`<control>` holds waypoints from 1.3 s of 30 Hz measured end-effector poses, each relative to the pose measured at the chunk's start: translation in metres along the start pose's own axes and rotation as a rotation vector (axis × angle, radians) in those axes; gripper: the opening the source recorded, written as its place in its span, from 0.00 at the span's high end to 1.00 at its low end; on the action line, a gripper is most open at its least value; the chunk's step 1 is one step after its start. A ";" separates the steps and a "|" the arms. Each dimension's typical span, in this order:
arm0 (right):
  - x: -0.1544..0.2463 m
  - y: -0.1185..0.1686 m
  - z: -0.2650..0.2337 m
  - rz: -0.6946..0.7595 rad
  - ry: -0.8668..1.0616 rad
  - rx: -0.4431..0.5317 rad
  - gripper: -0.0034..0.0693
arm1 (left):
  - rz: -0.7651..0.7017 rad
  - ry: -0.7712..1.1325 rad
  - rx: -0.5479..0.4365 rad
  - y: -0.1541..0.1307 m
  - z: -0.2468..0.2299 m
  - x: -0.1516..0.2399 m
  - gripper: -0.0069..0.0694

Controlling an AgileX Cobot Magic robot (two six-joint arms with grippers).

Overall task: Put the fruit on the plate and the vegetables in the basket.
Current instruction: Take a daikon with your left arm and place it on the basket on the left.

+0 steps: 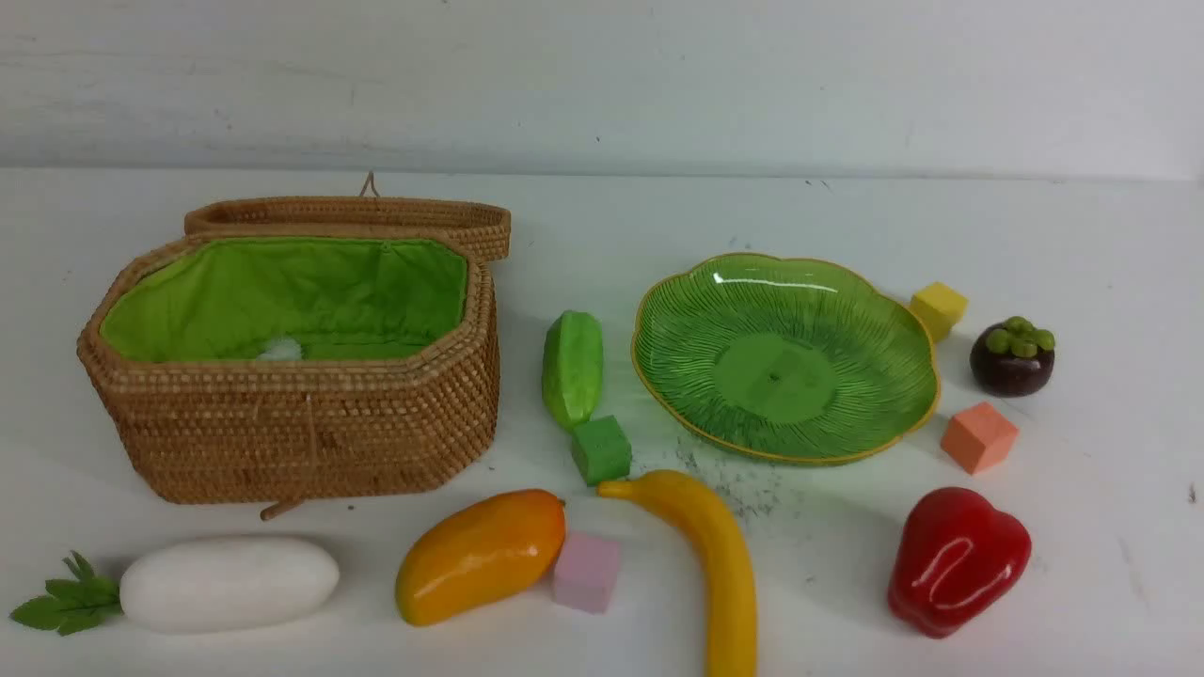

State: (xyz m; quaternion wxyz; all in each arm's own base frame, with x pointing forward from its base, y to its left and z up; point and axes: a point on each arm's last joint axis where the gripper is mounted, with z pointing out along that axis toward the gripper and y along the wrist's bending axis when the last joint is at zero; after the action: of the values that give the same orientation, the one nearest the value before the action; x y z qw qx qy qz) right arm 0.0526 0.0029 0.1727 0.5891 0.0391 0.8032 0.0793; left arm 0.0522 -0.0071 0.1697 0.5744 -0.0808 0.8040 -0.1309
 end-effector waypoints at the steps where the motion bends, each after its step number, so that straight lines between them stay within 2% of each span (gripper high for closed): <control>1: 0.000 0.000 0.000 0.000 0.000 0.000 0.62 | 0.000 0.000 0.000 0.000 0.000 0.000 0.60; 25: 0.000 0.000 0.000 0.000 0.000 0.000 0.62 | 0.000 -0.003 0.001 0.000 0.000 0.000 0.60; 30: 0.000 0.000 0.000 0.000 0.000 0.000 0.62 | -0.023 -0.078 0.027 -0.002 0.000 -0.007 0.60; 33: 0.000 0.000 0.000 0.000 0.000 0.000 0.62 | -0.204 -0.189 0.096 -0.007 -0.002 -0.018 0.60; 36: 0.000 0.000 0.000 0.000 0.000 0.000 0.62 | -0.447 -0.305 0.175 -0.009 -0.005 -0.030 0.60; 39: 0.000 0.000 0.000 0.000 0.000 0.000 0.62 | -0.605 -0.399 0.230 -0.008 -0.009 -0.039 0.60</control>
State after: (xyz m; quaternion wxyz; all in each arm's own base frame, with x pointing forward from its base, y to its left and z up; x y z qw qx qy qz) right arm 0.0526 0.0029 0.1727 0.5891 0.0391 0.8032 0.0793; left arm 0.0560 -0.0032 0.2102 0.6604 -0.2738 0.5961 -0.3656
